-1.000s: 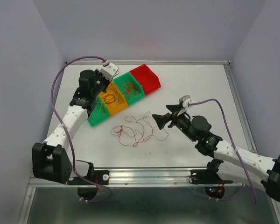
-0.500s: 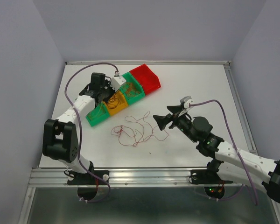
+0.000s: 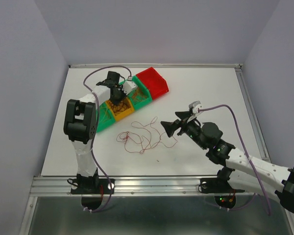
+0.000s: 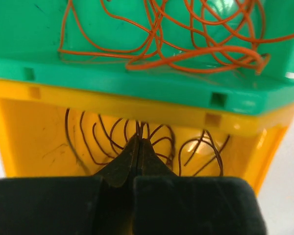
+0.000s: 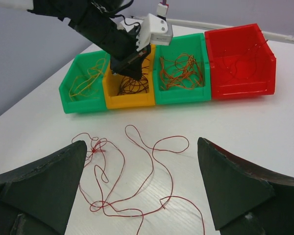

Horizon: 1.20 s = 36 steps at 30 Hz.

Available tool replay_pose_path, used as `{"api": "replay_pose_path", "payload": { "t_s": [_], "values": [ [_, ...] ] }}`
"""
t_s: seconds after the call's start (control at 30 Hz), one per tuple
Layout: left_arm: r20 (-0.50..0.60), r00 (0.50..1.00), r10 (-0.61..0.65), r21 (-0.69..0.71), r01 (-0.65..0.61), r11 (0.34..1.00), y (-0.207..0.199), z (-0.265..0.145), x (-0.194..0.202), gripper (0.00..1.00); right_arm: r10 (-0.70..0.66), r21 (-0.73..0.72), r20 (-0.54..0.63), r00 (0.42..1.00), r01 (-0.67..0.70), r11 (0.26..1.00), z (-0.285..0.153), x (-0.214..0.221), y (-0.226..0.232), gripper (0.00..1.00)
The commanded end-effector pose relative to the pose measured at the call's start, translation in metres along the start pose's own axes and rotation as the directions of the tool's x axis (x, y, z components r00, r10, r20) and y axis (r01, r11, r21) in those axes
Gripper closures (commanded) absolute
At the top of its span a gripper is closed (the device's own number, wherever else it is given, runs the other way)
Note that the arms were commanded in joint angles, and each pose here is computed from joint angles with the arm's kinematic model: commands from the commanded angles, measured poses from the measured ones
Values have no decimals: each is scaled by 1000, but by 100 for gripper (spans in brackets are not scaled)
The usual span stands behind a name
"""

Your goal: Untangle the cables

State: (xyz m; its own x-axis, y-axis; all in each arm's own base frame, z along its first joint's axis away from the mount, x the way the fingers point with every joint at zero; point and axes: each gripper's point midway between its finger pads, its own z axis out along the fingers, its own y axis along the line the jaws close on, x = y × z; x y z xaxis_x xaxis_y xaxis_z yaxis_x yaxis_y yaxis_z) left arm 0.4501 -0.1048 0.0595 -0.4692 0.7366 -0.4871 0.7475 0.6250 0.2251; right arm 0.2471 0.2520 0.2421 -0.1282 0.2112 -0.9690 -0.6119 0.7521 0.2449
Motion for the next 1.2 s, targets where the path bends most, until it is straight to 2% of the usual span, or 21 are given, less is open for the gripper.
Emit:
{"api": "replay_pose_path", "payload": {
  "t_s": [0.0,0.07,0.1,0.13,0.17,0.23,0.3,0.37,0.5,0.63,0.73,0.8,0.9,1.17],
  "values": [
    [-36,999,-35,-16,35,999,7,-1,0,100,7,-2,-3,1000,-7,1000,-1,6,0,1],
    [-20,999,-38,-43,37,998,12,-8,-4,100,8,-3,-8,1000,-8,1000,0,7,0,1],
    [1,999,-37,-66,37,997,16,-17,-11,93,8,-7,-17,1000,-8,1000,1,8,1,1],
    [9,999,-37,-76,37,996,18,-22,-13,93,8,-5,-23,1000,-8,1000,1,9,1,1],
    [14,999,-34,-85,35,996,19,-27,-14,79,8,-10,-42,999,-9,1000,5,12,3,0],
    [37,999,-38,-116,42,992,21,-45,-19,66,5,-17,-111,994,-7,1000,13,26,6,0],
    [82,996,-28,-135,39,990,23,-66,-28,55,13,-4,-174,985,-14,1000,17,39,5,0],
    [112,993,-26,-141,42,989,20,-79,-32,52,16,-10,-227,974,-19,1000,22,51,8,0],
    [182,983,-19,-171,51,984,19,-113,-44,46,38,-8,-376,926,-45,999,38,84,14,0],
    [279,960,12,-215,50,975,15,-160,-59,42,61,14,-412,909,-61,998,49,96,14,0],
    [323,945,48,-201,19,979,-3,-178,-59,40,55,-70,-444,894,-95,993,55,99,32,0],
    [312,948,59,-173,-5,985,-20,-174,-49,39,38,-149,-490,871,-127,981,55,111,47,0],
    [326,942,85,-149,-37,988,-44,-179,-34,38,30,-138,-534,845,-123,983,62,132,45,0],
    [320,939,130,-84,-109,991,-76,-173,-10,36,-10,-248,-596,803,-172,953,67,158,64,0]
  ]
}}
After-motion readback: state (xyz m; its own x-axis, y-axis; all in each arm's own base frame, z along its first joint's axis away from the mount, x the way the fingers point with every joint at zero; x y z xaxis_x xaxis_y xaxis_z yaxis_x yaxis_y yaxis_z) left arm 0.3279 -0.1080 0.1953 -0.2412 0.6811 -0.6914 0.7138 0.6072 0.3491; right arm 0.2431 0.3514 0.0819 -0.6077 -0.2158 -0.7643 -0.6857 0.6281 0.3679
